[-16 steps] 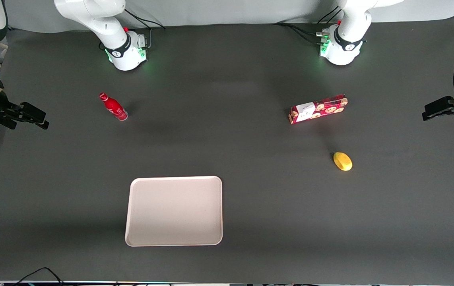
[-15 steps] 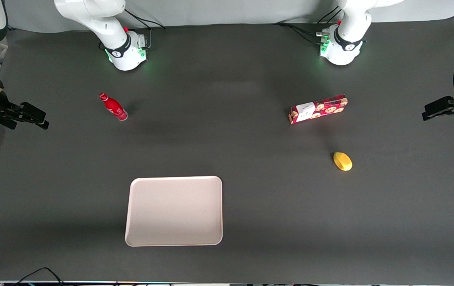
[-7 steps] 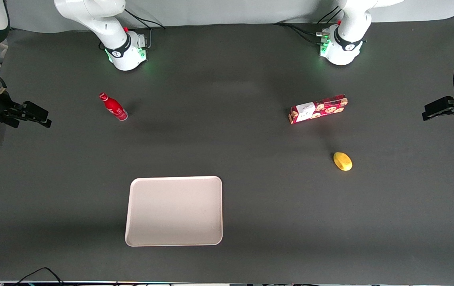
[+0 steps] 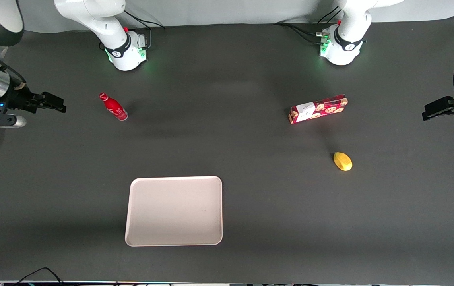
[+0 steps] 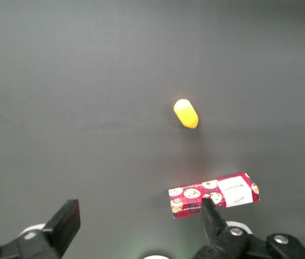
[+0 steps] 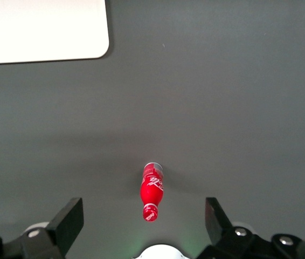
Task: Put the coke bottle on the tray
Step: 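Move the open right gripper toward the red Coca-Cola bottle, then lower the right gripper around the bottle's neck and close it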
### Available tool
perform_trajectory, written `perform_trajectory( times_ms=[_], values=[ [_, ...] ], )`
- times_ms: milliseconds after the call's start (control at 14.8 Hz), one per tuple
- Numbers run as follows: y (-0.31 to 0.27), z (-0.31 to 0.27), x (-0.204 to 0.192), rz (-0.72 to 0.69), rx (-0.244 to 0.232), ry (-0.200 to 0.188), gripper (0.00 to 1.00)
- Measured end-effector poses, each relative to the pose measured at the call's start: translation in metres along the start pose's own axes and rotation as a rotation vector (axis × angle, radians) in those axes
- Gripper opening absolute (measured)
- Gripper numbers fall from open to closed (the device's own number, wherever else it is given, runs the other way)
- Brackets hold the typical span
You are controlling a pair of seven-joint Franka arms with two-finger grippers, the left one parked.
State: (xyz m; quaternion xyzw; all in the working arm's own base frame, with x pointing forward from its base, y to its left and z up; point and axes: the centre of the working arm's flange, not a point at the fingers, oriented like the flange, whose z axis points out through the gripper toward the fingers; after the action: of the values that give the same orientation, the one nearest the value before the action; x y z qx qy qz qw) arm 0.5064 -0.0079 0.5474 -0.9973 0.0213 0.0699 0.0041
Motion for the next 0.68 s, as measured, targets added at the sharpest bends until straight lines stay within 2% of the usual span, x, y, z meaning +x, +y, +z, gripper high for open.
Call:
perform_trajectory(
  times_ms=[203, 405, 676],
  values=[
    [0.002, 0.038, -0.039, -0.004, 0.011, 0.014, 1.00],
    [0.003, 0.071, -0.074, -0.009, 0.019, -0.001, 1.00],
    [0.002, 0.126, -0.098, -0.014, 0.021, -0.030, 1.00]
  ],
)
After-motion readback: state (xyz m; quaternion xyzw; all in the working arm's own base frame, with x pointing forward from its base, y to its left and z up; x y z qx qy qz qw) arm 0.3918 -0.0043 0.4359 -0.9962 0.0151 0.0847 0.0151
